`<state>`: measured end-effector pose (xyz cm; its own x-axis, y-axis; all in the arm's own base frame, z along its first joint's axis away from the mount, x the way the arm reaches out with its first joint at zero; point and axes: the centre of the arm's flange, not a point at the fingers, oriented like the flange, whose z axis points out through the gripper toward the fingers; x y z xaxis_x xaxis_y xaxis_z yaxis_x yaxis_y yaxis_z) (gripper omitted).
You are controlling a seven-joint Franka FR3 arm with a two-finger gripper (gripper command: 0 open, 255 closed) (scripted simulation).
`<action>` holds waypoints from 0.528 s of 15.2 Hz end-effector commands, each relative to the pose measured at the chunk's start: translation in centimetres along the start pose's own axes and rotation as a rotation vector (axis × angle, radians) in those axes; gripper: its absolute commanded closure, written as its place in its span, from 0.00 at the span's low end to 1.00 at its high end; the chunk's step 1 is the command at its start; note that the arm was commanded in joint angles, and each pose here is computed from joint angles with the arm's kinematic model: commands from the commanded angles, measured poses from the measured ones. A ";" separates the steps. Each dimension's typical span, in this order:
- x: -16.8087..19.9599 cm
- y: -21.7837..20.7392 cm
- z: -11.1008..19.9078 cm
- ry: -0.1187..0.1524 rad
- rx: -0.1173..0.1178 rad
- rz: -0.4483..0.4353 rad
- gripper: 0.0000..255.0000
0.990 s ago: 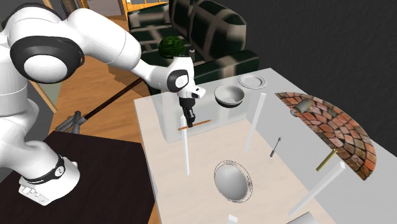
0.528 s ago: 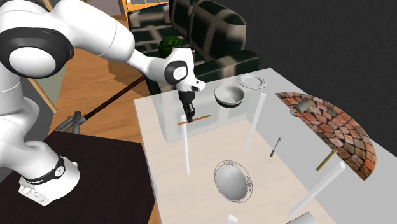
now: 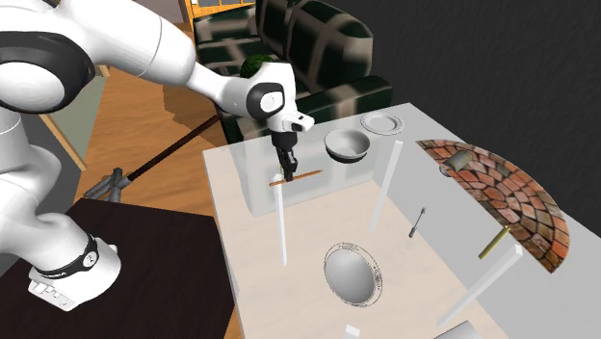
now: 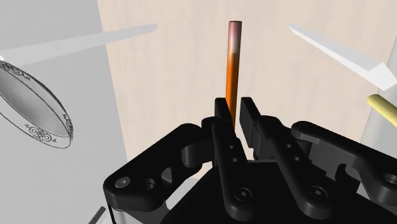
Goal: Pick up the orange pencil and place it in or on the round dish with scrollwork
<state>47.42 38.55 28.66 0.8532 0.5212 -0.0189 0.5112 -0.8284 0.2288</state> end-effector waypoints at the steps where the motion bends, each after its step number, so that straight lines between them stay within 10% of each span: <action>1: 0.2 2.4 0.3 0.000 0.000 0.000 1.00; 8: 0.9 11.5 1.9 0.000 0.000 0.000 1.00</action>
<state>53.85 30.10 29.28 0.8540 0.5199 -0.0190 0.5099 -0.8292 0.2290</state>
